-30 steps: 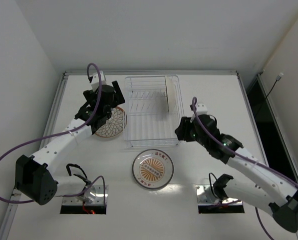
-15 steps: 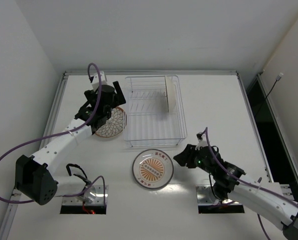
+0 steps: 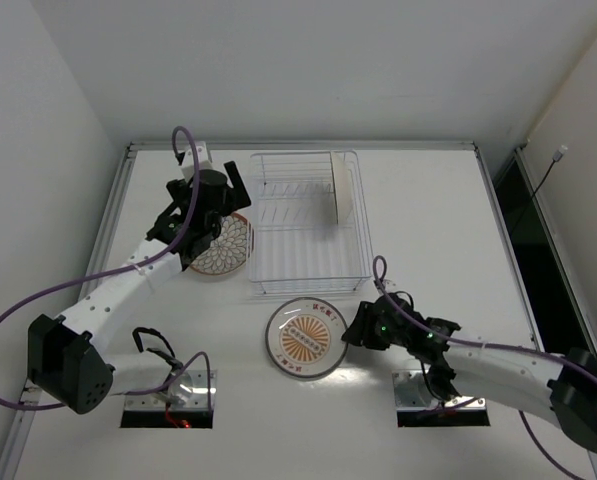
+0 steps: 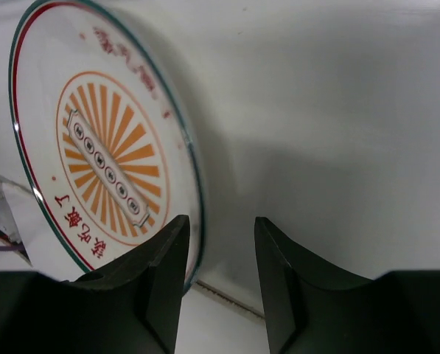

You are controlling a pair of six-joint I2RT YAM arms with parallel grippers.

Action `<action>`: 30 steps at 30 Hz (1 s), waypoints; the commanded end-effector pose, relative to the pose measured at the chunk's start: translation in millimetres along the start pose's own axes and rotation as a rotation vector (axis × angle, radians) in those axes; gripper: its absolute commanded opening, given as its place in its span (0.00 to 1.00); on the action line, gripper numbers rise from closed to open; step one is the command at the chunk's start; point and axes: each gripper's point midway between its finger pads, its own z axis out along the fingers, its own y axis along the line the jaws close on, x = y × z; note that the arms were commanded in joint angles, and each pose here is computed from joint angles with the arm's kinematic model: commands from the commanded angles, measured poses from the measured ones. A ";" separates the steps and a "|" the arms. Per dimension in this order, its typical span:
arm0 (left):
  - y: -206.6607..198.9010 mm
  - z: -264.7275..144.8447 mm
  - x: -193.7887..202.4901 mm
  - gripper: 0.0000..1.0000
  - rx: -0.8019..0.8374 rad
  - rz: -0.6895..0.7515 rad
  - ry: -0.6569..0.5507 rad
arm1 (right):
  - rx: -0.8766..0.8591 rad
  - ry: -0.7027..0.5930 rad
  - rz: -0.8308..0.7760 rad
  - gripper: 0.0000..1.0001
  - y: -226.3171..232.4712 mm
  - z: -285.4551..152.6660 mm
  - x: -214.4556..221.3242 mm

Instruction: Load the plates into the dish rack

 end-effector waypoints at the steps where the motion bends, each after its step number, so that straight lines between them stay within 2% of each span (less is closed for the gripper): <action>1: -3.2 -7.2 -19.0 1.00 0.014 -0.047 -0.049 | -0.092 -0.009 -0.001 0.38 39.9 0.7 -12.5; 5: -1.7 -9.3 -22.5 1.00 0.010 -0.052 -0.060 | -0.068 -0.002 -0.007 0.37 36.9 2.9 -10.7; 12: -2.0 -9.3 -22.5 1.00 0.010 -0.062 -0.060 | -0.131 -0.034 -0.003 0.37 44.4 -1.7 -12.5; 16: -2.0 -9.3 -22.5 1.00 0.010 -0.062 -0.060 | -0.134 0.036 -0.028 0.41 46.3 4.3 -1.5; 24: -2.0 -9.3 -22.5 1.00 0.010 -0.062 -0.060 | -0.039 0.096 -0.085 0.41 47.2 17.4 -3.0; 26: -2.0 -9.3 -22.5 1.00 0.010 -0.062 -0.060 | -0.039 0.096 -0.085 0.32 47.2 17.4 -3.0; 30: -2.0 -9.3 -22.5 1.00 0.010 -0.062 -0.060 | -0.065 0.079 -0.094 0.04 47.7 15.9 -3.7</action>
